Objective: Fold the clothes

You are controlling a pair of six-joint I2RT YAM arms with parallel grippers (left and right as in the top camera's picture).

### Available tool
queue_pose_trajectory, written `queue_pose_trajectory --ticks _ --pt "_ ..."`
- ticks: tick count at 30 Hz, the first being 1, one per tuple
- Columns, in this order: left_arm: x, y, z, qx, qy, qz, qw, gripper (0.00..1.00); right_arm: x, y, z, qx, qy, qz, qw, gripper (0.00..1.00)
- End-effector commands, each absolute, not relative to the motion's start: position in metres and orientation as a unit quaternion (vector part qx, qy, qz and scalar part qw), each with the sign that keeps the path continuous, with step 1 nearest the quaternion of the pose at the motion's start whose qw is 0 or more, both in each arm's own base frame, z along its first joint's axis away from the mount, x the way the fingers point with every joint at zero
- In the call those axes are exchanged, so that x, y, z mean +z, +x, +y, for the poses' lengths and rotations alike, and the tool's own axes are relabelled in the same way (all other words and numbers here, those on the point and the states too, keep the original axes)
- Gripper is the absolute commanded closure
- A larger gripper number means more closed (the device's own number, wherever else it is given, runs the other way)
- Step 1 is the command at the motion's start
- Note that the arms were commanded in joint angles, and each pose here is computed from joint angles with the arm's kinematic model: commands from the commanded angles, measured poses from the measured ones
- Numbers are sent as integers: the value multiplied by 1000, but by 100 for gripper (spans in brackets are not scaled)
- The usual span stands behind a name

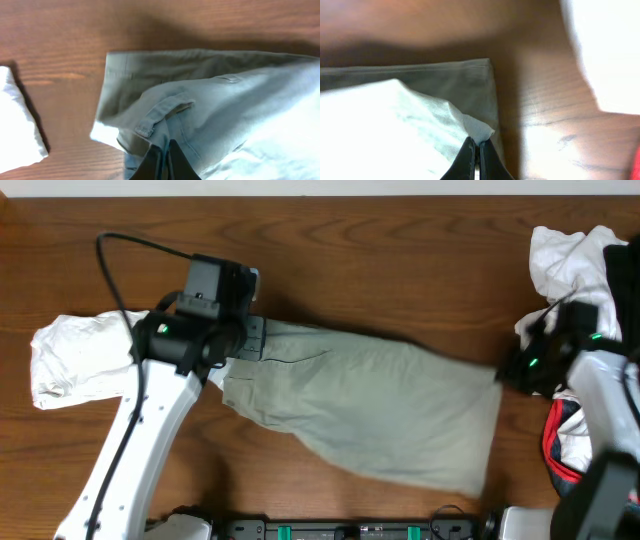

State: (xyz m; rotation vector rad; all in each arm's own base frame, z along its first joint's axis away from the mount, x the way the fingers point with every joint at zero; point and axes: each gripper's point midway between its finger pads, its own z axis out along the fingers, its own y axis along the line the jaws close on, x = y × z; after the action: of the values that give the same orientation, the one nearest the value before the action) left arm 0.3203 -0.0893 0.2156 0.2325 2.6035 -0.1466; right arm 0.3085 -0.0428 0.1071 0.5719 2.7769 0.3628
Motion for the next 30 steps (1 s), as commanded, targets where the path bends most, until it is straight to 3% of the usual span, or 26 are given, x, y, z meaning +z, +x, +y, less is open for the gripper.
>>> queue_pose_trajectory --ticks 1,7,15,23,30 --pt "260 318 -85 -58 82 941 322 94 210 328 -44 118 151 941 280 99" --pt "308 292 -78 -71 77 913 394 94 328 300 -38 91 115 901 407 99" --pt "377 237 -63 -92 71 851 511 94 406 243 -31 41 88 868 486 99" --pt "400 210 -56 -104 64 822 557 94 422 230 -30 32 91 863 495 99" --pt "370 255 -68 -93 67 858 501 94 378 280 -44 48 106 903 413 99"
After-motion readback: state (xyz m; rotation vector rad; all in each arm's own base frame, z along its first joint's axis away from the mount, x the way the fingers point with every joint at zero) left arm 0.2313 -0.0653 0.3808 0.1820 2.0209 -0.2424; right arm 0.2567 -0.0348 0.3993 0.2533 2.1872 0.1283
